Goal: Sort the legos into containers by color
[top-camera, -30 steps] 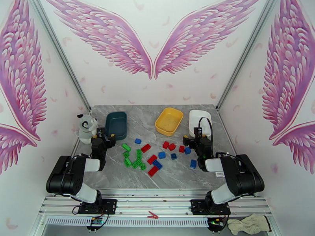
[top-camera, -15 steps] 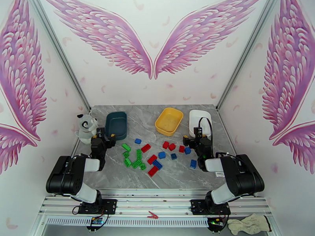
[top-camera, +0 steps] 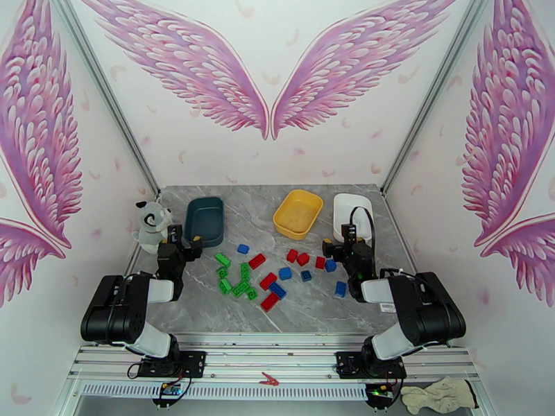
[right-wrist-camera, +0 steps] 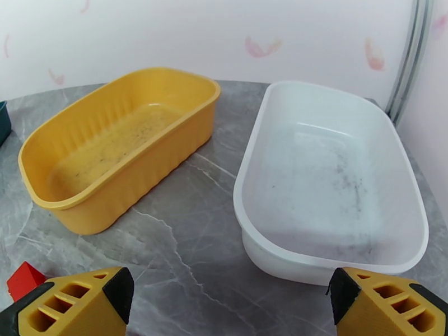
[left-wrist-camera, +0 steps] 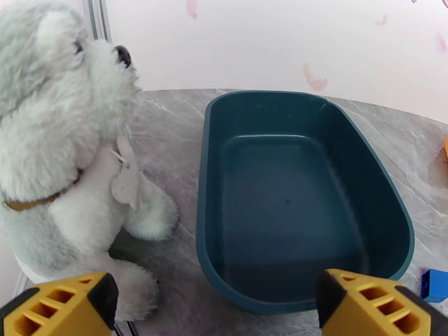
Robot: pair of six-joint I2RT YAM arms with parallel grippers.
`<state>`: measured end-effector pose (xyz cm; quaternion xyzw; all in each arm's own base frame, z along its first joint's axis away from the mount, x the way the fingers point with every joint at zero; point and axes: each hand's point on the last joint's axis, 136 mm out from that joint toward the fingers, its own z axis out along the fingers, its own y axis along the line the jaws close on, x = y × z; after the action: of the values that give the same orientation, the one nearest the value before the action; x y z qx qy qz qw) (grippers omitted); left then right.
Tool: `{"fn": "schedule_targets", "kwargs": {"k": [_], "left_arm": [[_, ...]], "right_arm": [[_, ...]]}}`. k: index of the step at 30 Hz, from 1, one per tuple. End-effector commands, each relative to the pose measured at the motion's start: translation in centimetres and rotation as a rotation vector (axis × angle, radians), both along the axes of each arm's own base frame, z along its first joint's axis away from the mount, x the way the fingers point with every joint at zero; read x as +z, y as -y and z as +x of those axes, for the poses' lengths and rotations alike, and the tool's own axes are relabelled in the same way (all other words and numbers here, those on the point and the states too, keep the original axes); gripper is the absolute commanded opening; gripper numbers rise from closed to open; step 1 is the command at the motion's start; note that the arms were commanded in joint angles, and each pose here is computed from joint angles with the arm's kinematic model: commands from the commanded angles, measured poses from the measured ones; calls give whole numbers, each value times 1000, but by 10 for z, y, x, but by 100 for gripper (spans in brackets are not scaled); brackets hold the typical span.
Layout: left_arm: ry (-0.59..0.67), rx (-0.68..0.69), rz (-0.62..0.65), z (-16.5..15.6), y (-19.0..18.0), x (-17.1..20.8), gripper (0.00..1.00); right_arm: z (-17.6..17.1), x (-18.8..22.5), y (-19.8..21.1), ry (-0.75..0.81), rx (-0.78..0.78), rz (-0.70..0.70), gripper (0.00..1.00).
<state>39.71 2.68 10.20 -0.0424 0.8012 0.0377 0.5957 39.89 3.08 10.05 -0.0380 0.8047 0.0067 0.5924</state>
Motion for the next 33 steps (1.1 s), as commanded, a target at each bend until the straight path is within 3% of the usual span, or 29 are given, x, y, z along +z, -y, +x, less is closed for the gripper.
{"fn": "schedule_targets", "kwargs": {"k": [1, 13, 20, 22, 25, 28, 31, 33], "left_arm": [[30, -10, -10, 4, 2, 13, 99], [38, 1, -11, 3, 0, 15, 99], [72, 212, 33, -20, -19, 64, 99], [81, 283, -33, -30, -22, 86, 99], [140, 239, -140, -43, -11, 123, 99], [272, 185, -370, -63, 1, 159, 99], [362, 169, -714, -80, 9, 169, 99], [349, 4, -820, -76, 43, 175, 99]], "right_arm": [[5, 9, 0, 18, -2, 4, 99], [5, 9, 1, 17, -5, 4, 99], [-9, 52, 23, 33, -173, -14, 99], [-21, 70, 30, 68, -251, 44, 99], [-35, 90, 33, 26, -315, 219, 99], [-51, 107, 35, -21, -397, 454, 99], [-60, 131, -11, -113, -148, 555, 99], [-70, 131, -24, -182, -100, 564, 99]]}}
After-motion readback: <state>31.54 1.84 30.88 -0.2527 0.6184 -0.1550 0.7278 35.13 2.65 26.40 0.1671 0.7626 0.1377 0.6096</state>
